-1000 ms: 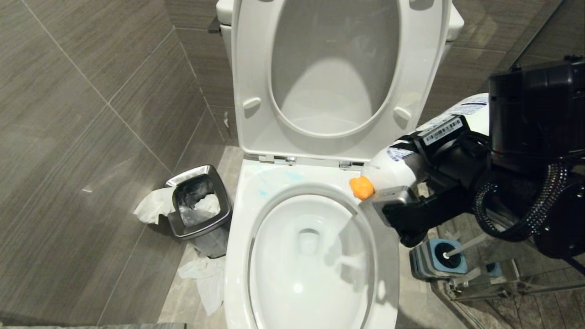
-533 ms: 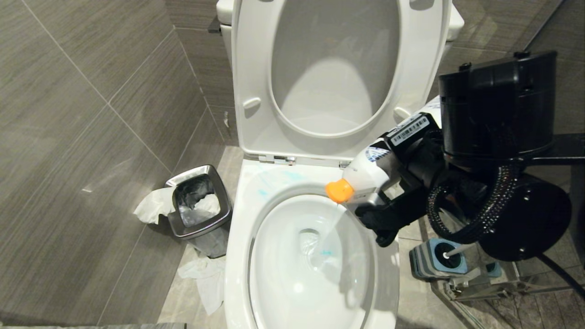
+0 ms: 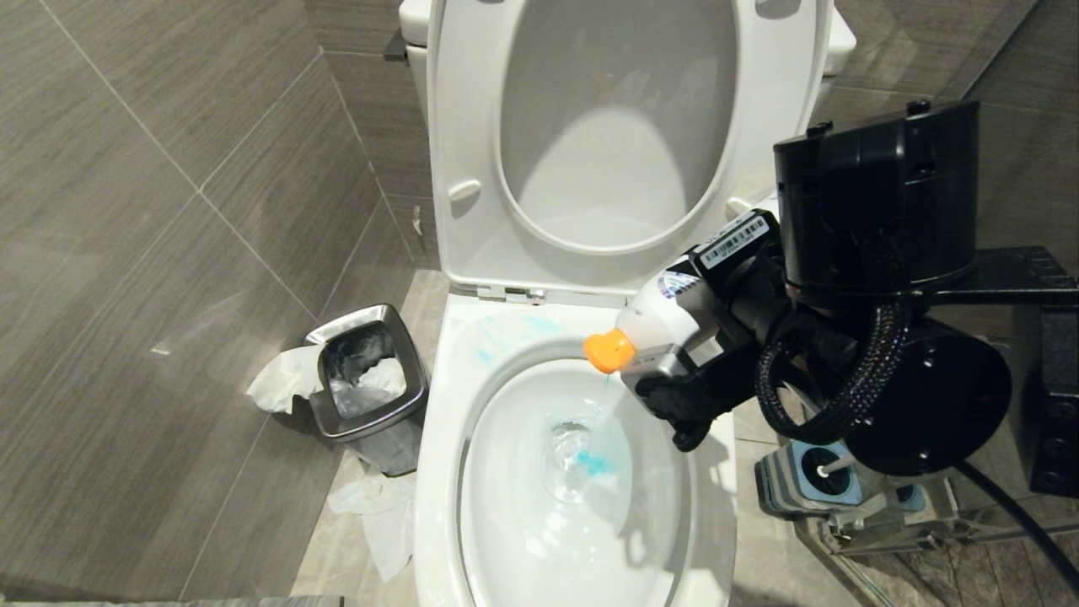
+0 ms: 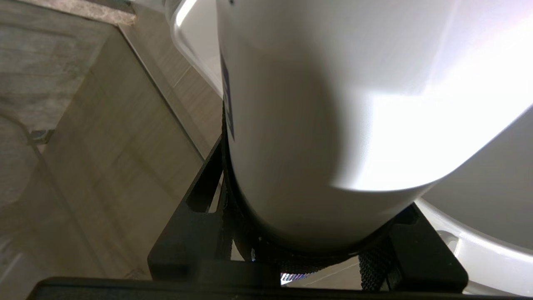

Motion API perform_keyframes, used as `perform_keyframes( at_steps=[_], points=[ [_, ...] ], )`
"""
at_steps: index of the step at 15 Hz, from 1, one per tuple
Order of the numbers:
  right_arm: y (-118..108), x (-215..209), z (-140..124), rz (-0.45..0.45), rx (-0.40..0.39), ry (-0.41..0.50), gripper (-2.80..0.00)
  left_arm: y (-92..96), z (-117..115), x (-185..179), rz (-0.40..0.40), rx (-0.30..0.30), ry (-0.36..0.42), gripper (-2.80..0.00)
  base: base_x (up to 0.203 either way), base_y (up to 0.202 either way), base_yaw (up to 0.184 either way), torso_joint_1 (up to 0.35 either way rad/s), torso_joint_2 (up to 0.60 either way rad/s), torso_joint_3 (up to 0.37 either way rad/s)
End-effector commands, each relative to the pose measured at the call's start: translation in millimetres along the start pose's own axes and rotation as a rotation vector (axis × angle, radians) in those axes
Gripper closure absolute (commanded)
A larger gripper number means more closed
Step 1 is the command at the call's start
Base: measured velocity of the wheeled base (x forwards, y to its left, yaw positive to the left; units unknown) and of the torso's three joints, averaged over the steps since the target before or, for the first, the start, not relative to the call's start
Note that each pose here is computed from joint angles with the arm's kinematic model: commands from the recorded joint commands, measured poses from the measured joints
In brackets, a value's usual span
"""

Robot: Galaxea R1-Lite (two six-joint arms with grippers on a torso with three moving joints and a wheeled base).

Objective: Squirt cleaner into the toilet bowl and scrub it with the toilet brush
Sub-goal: Pour in the cleaning agent

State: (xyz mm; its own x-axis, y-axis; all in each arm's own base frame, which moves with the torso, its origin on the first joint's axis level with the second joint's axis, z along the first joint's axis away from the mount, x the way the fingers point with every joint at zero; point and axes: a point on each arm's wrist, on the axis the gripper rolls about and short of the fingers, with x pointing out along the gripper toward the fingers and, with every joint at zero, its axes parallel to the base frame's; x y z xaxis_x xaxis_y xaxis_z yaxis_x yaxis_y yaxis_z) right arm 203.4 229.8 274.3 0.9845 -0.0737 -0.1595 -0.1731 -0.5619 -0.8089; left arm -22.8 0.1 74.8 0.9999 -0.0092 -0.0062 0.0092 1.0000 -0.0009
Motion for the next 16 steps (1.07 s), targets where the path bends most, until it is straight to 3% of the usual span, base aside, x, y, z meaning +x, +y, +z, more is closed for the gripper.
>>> perform_keyframes(
  at_steps=[1, 4, 12, 14, 16],
  points=[
    [0.2, 0.0, 0.1, 0.001, 0.029, 0.004, 0.0, 0.0, -0.4, 0.1, 0.0, -0.001, 0.001, 0.0, 0.0, 0.0, 0.0, 0.0, 0.0, 0.0],
    [2.6, 1.9, 4.0, 0.011, 0.179, 0.001, 0.0, 0.0, -0.4, 0.1, 0.0, -0.001, 0.001, 0.0, 0.0, 0.0, 0.0, 0.0, 0.0, 0.0],
    [12.6, 4.1, 8.5, 0.065, 0.905, -0.026, 0.0, 0.0, -0.4, 0.1, 0.0, -0.002, 0.001, 0.0, 0.0, 0.0, 0.0, 0.0, 0.0, 0.0],
    [15.8, 5.4, -4.5, 0.091, 1.021, -0.018, 0.0, 0.0, -0.4, 0.1, 0.0, -0.002, 0.001, 0.0, 0.0, 0.0, 0.0, 0.0, 0.0, 0.0],
    [19.0, 6.8, -26.9, 0.161, 1.092, -0.11, 0.0, 0.0, -0.4, 0.1, 0.0, -0.002, 0.001, 0.0, 0.0, 0.0, 0.0, 0.0, 0.0, 0.0]
  ],
)
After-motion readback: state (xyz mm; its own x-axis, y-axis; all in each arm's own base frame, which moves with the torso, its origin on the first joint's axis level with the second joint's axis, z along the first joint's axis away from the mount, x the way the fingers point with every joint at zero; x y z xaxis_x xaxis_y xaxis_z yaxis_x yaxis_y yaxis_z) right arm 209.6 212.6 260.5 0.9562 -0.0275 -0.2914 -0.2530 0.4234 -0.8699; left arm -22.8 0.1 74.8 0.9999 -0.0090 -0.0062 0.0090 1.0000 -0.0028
